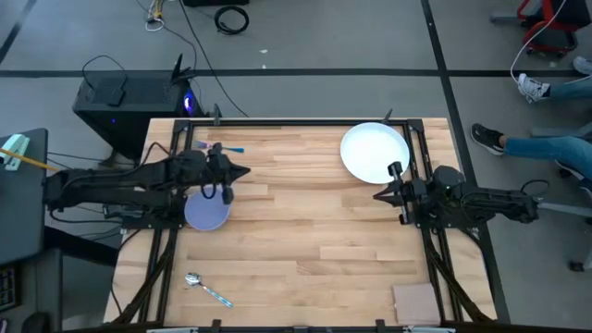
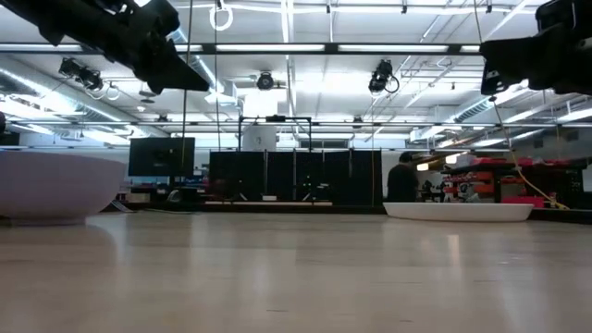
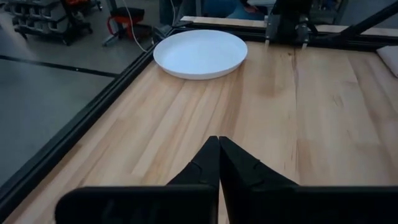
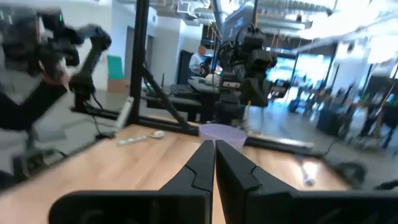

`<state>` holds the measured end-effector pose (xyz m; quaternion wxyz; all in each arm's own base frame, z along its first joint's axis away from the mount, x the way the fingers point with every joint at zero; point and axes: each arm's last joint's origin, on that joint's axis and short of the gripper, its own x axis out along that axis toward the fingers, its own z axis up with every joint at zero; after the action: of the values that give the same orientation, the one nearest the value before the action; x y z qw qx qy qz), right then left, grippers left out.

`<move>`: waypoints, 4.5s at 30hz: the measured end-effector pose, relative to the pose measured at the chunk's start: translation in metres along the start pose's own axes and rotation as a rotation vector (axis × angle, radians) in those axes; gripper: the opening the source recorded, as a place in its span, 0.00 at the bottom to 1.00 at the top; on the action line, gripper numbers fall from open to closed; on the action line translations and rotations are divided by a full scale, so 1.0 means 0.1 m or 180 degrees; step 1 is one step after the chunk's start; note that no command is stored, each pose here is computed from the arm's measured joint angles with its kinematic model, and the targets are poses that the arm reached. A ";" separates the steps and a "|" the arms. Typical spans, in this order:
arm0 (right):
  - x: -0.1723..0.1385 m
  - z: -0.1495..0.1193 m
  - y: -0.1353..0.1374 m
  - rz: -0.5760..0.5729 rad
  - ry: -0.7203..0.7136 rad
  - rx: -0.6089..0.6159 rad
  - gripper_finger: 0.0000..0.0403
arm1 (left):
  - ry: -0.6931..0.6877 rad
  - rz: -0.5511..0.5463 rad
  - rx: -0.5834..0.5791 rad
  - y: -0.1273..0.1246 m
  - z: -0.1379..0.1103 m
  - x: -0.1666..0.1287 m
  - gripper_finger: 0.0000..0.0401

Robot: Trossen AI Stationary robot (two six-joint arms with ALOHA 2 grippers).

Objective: Set table place
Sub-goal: Move the plate to the center of the table

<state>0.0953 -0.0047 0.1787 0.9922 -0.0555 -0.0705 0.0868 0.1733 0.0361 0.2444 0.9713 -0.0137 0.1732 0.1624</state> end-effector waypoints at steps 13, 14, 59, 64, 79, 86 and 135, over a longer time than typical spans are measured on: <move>0.01 0.18 -0.08 -0.0634 0.0565 0.0337 0.01 | 0.0298 0.0016 -0.0203 0.00 0.04 -0.04 0.03; 0.01 0.19 -0.10 -0.0781 0.0730 0.0415 0.01 | 0.0301 0.0016 -0.0179 0.00 0.04 -0.04 0.02; 0.98 -0.45 -1.37 -0.2489 0.4172 0.2512 0.38 | 0.0197 0.0045 -0.0201 0.01 0.07 -0.04 0.02; 0.99 -0.60 -1.37 -0.2450 0.4354 0.2598 0.38 | 0.0197 0.0046 -0.0201 0.01 0.07 -0.04 0.04; 1.03 -0.59 -1.34 -0.2421 0.4377 0.2396 0.03 | 0.0196 0.0045 -0.0201 0.01 0.07 -0.04 0.01; 1.11 -0.46 -1.14 -0.2536 0.4414 0.2025 0.02 | 0.0196 0.0046 -0.0201 0.01 0.07 -0.04 0.06; 2.47 -0.47 0.73 0.0704 0.4224 -0.0690 0.03 | 0.0198 0.0044 -0.0211 0.01 0.07 -0.04 0.06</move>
<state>0.3315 0.1070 0.1560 0.7995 -0.2029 0.5508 0.1277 0.1721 0.0361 0.2519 0.9633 -0.0498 0.1979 0.1743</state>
